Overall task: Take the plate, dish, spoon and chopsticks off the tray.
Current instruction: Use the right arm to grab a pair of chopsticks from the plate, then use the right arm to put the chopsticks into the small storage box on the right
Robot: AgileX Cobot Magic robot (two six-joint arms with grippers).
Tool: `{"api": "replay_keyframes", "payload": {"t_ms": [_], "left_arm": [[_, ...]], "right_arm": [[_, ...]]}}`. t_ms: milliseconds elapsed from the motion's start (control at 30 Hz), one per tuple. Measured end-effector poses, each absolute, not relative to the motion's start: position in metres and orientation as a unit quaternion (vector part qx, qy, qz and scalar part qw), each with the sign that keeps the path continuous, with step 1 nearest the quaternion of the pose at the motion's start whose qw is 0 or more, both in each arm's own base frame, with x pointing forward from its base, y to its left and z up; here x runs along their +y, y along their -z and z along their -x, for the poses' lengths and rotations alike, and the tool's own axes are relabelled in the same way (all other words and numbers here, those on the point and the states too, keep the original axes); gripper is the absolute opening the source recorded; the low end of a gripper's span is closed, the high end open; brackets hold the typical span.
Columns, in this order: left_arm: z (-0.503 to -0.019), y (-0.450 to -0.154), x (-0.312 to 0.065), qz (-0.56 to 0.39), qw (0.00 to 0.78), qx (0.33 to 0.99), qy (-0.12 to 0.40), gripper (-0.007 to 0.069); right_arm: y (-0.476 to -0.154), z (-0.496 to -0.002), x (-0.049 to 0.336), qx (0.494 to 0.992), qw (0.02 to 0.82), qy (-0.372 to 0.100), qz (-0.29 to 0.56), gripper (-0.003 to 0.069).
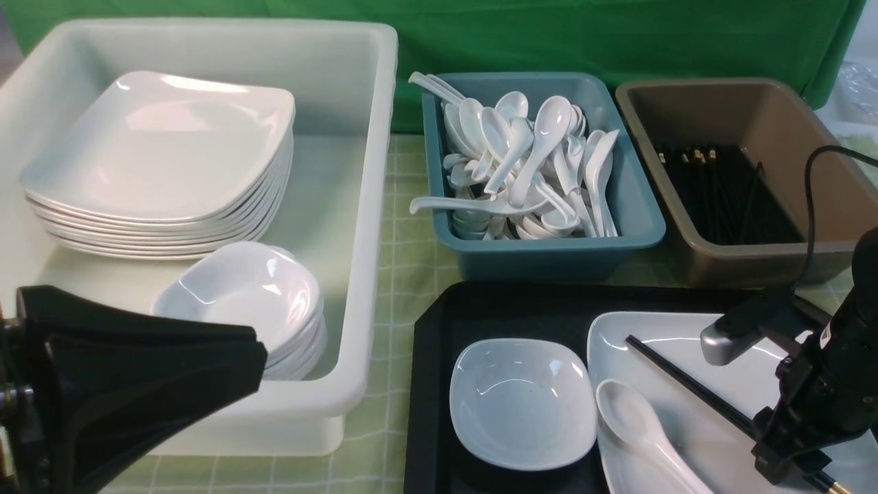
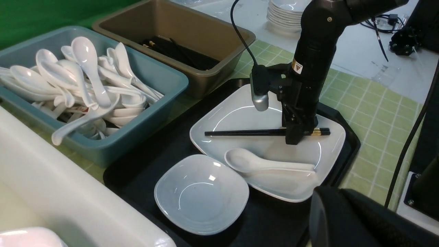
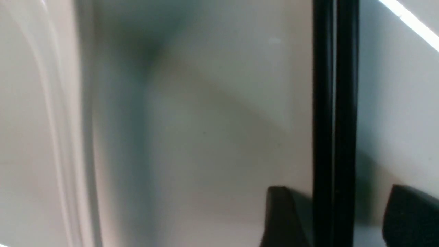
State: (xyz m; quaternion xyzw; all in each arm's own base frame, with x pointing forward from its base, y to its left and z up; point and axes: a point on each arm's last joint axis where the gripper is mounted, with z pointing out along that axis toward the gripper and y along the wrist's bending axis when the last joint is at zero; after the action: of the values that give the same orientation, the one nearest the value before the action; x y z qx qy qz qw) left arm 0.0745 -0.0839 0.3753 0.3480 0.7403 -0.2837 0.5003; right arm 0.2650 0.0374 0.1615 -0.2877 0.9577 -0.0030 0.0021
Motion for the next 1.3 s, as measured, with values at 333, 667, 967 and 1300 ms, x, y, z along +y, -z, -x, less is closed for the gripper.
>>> {"api": "replay_keyframes", "payload": {"t_ms": [333,667,967,1300], "left_arm": [[-0.076,-0.377,-0.084,-0.342,0.510,0.737,0.283,0.0011],[-0.087,-0.391,-0.080,-0.296,0.592,0.702,0.264,0.0011],[-0.092,-0.401,-0.076,-0.262,0.638,0.679,0.252,0.0011],[-0.093,-0.401,-0.075,-0.266,0.642,0.677,0.242,0.0011]], "right_arm": [[-0.166,-0.262,0.037,0.956,-0.006,-0.001,0.294,0.0150],[-0.262,-0.244,0.054,0.938,0.177,-0.010,0.298,0.0151],[-0.323,-0.349,0.024,0.911,0.401,-0.080,0.056,0.0151],[-0.259,-0.442,-0.014,0.929,0.359,-0.084,-0.044,0.0335]]}}
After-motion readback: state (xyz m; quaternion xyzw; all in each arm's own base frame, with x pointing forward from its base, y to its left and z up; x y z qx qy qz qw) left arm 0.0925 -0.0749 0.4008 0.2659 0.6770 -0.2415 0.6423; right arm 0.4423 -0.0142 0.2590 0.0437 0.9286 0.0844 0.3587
